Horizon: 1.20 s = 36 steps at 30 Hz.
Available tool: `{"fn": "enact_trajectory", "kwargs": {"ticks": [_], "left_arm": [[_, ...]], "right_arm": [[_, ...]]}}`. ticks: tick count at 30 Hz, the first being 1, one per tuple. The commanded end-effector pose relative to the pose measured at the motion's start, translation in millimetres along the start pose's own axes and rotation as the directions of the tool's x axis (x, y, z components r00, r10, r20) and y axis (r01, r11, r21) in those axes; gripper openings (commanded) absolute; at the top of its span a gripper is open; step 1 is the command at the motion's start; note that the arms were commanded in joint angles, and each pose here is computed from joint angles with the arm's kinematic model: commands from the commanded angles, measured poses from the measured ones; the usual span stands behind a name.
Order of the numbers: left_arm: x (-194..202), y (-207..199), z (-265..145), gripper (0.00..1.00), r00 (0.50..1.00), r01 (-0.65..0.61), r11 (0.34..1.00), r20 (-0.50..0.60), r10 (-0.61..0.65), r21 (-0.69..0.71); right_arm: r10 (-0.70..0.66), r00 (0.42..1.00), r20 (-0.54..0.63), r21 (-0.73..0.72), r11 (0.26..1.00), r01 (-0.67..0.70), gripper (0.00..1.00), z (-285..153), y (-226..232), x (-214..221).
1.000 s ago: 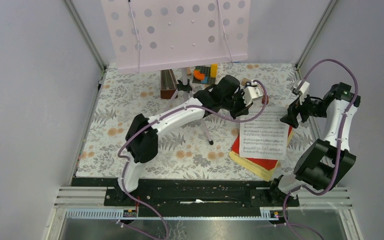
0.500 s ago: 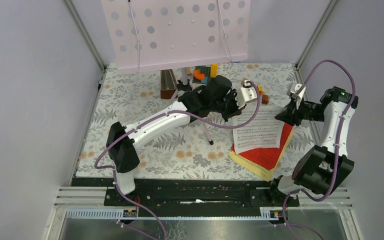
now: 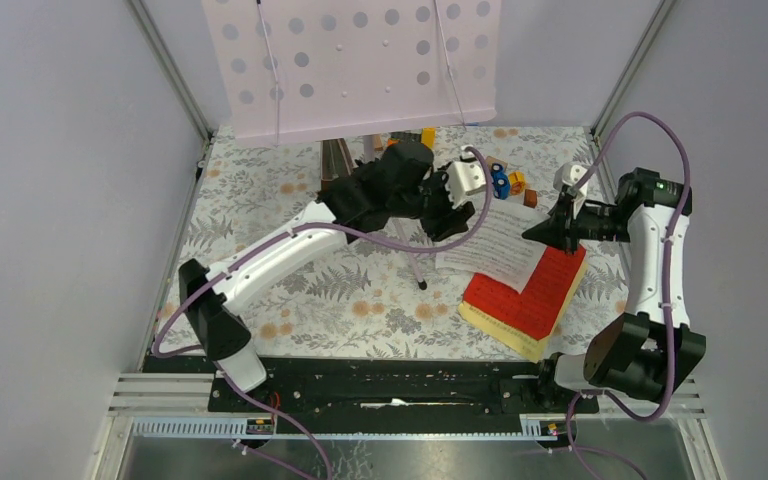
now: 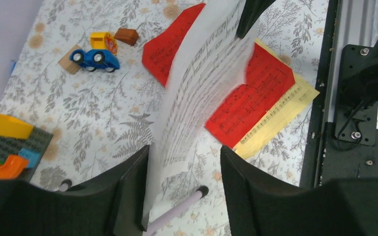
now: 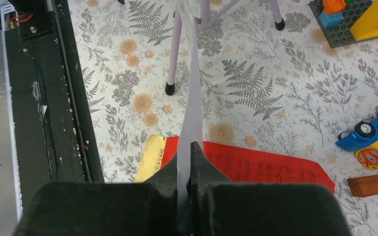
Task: Set up the instrument practice props
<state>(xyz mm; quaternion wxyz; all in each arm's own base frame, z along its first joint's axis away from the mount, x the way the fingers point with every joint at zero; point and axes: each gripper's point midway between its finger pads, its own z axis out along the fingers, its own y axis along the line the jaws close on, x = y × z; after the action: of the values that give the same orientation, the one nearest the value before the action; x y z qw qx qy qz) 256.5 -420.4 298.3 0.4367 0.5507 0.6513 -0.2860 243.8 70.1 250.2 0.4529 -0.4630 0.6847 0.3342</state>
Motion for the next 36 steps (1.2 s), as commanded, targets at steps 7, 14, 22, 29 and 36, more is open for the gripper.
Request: {"fn": "enact_trajectory", "kwargs": {"ticks": [7,14,22,29,36], "left_arm": [[-13,33,-71,0.88,0.992,-0.032,0.996,0.119,0.042,-0.086],[-4,42,-62,0.95,0.986,-0.019,0.998,0.167,0.029,-0.061],[4,44,-50,0.95,0.964,-0.016,0.999,0.265,0.028,-0.048],[9,29,-35,0.81,0.951,0.002,0.998,0.31,-0.021,0.063],[22,-4,-34,0.48,0.933,0.031,0.976,0.343,-0.105,0.214]], "right_arm": [[0.062,0.996,0.067,-0.05,0.997,-0.058,0.0,5,19,-51],[0.063,0.995,0.076,-0.051,0.997,-0.059,0.0,3,35,-67],[0.077,0.992,0.1,-0.073,0.995,-0.07,0.0,3,48,-81],[0.08,0.99,0.117,-0.069,0.995,-0.072,0.0,-1,50,-96],[0.1,0.987,0.123,-0.046,0.994,-0.095,0.0,-2,43,-103]]}}
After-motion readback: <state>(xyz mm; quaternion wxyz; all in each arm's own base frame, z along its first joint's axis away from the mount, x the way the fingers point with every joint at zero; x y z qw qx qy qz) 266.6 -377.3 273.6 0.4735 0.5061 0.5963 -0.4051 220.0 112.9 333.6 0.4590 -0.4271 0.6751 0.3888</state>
